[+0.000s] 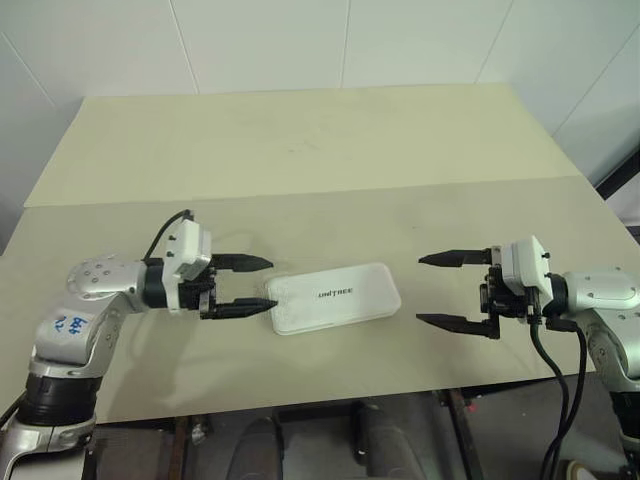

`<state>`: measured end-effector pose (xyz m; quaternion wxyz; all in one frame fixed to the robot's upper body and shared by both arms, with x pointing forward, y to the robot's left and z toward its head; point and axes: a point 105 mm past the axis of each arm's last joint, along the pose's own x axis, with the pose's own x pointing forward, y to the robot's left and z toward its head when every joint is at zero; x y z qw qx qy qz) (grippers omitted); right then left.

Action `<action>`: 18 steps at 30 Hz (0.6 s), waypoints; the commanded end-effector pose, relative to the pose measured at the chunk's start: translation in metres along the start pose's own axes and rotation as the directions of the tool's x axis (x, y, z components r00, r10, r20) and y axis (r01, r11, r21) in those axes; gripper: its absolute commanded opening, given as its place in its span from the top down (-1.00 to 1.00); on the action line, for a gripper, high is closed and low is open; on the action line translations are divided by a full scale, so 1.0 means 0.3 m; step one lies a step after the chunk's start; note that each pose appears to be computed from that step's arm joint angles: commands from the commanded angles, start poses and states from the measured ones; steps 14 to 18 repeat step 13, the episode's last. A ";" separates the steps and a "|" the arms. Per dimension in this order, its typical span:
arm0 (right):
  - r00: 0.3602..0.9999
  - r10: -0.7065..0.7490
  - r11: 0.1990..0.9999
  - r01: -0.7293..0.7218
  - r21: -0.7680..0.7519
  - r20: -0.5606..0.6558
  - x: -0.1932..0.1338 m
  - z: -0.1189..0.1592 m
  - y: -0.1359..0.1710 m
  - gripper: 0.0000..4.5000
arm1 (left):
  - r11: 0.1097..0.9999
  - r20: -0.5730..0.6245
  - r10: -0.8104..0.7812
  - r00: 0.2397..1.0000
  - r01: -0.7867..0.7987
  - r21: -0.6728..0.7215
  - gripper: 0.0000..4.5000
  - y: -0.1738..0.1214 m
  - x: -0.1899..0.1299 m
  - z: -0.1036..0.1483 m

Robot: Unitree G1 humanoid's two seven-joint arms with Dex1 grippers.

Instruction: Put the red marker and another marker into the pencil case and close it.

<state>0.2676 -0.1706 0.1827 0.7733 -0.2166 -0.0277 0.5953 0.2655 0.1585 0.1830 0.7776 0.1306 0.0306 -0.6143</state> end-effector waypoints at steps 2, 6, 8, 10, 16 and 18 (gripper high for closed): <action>1.000 -0.027 0.999 0.027 -0.045 0.002 -0.020 0.017 -0.039 -1.00 | 0.999 0.010 -0.016 1.000 0.016 0.040 -0.98 -0.031 -0.016 0.030; 0.999 -0.037 0.998 0.036 -0.054 -0.001 -0.028 0.029 -0.051 -1.00 | 0.998 0.029 -0.015 0.999 0.013 0.062 -0.98 -0.034 -0.012 0.042; 0.998 -0.055 0.997 0.055 -0.055 -0.006 -0.034 0.027 -0.052 -1.00 | 0.997 0.032 -0.003 0.999 0.000 0.071 -0.98 -0.034 -0.010 0.038; 0.998 -0.068 0.996 0.067 -0.055 -0.008 -0.037 0.022 -0.051 -1.00 | 0.996 0.035 0.016 0.999 -0.019 0.086 -0.98 -0.030 -0.007 0.035; 0.996 -0.085 0.995 0.085 -0.048 0.000 -0.032 0.021 -0.051 -1.00 | 0.994 0.020 0.033 0.999 -0.035 0.105 -0.98 -0.021 -0.008 0.035; 0.996 -0.085 0.995 0.085 -0.048 0.000 -0.032 0.021 -0.051 -1.00 | 0.994 0.020 0.033 0.999 -0.035 0.105 -0.98 -0.021 -0.008 0.035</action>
